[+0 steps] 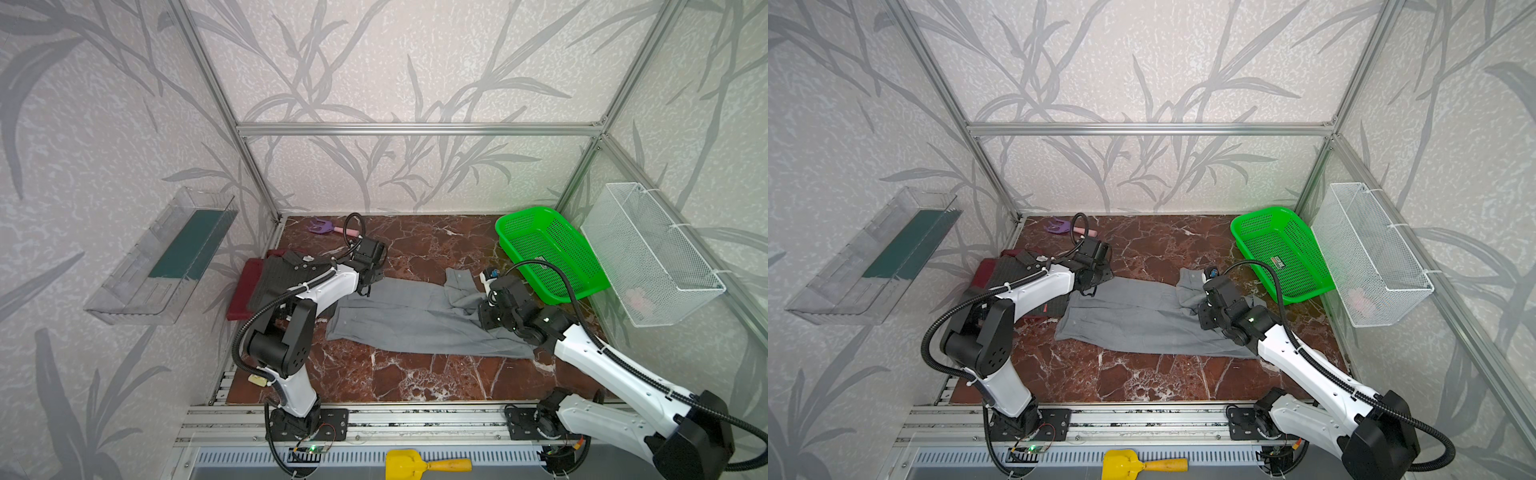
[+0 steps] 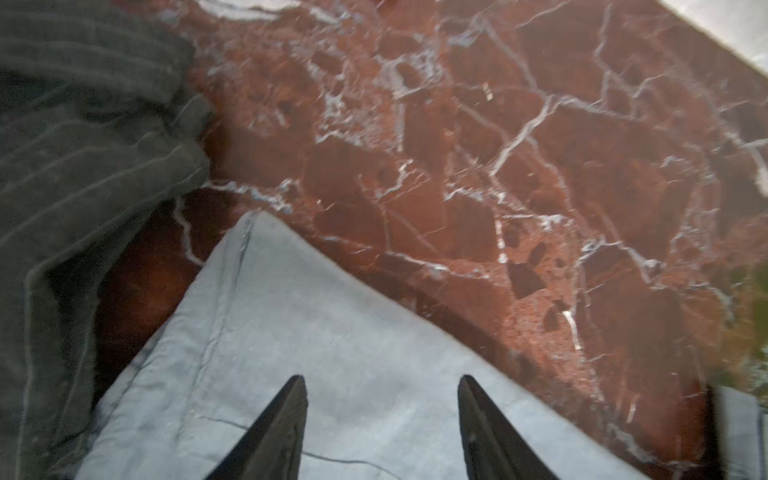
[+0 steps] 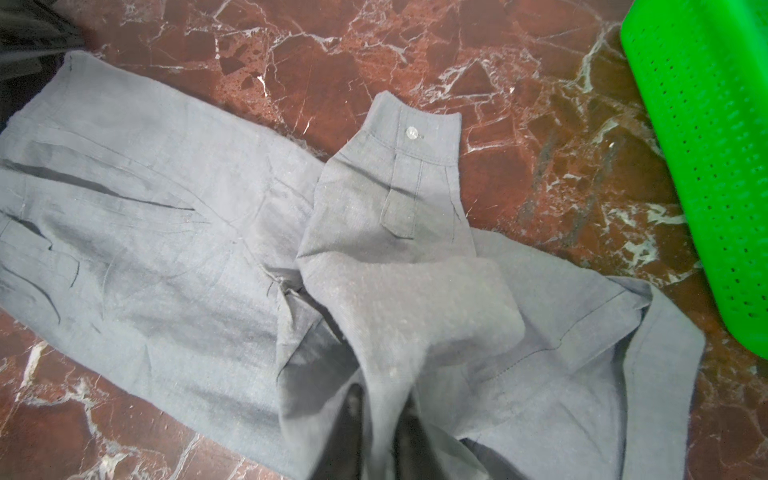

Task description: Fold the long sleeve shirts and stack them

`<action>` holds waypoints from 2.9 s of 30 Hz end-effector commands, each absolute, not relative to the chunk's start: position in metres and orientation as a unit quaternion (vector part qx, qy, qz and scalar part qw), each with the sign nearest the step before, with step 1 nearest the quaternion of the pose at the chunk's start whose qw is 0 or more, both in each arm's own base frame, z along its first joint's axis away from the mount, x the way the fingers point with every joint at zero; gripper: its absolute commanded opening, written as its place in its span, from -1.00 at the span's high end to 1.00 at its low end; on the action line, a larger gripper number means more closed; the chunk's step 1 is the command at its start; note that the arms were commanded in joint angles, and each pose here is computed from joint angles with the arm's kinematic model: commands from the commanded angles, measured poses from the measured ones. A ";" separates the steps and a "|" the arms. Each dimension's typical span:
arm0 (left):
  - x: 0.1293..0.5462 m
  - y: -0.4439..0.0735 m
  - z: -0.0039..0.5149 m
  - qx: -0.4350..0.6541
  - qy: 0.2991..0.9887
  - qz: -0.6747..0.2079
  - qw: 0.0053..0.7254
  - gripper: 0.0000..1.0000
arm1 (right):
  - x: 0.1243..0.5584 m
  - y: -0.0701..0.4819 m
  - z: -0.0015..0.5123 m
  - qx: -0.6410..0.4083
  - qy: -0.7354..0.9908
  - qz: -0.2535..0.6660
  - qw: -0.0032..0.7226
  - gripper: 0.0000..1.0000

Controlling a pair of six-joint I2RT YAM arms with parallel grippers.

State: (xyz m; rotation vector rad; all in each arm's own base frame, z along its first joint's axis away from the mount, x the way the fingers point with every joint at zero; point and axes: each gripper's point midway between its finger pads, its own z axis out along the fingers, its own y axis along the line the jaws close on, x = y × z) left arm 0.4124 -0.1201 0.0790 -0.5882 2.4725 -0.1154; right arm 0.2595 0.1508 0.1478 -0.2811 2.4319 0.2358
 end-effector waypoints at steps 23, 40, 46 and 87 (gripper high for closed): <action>0.327 -0.117 0.159 -0.072 0.941 -0.108 0.312 -0.49 | 0.304 0.149 0.173 -0.057 0.952 0.131 0.271 -0.29; 0.293 -0.072 0.194 -0.006 0.922 -0.019 0.386 -0.66 | 0.429 0.148 0.048 0.016 0.986 0.068 0.154 -0.22; 0.291 -0.066 0.199 -0.010 0.918 -0.007 0.396 -0.66 | 0.436 0.144 0.016 0.024 0.991 0.054 0.120 -0.10; 0.279 -0.103 0.237 0.041 0.868 -0.137 0.475 -0.65 | 0.189 0.181 0.358 -0.195 0.801 0.339 0.453 1.00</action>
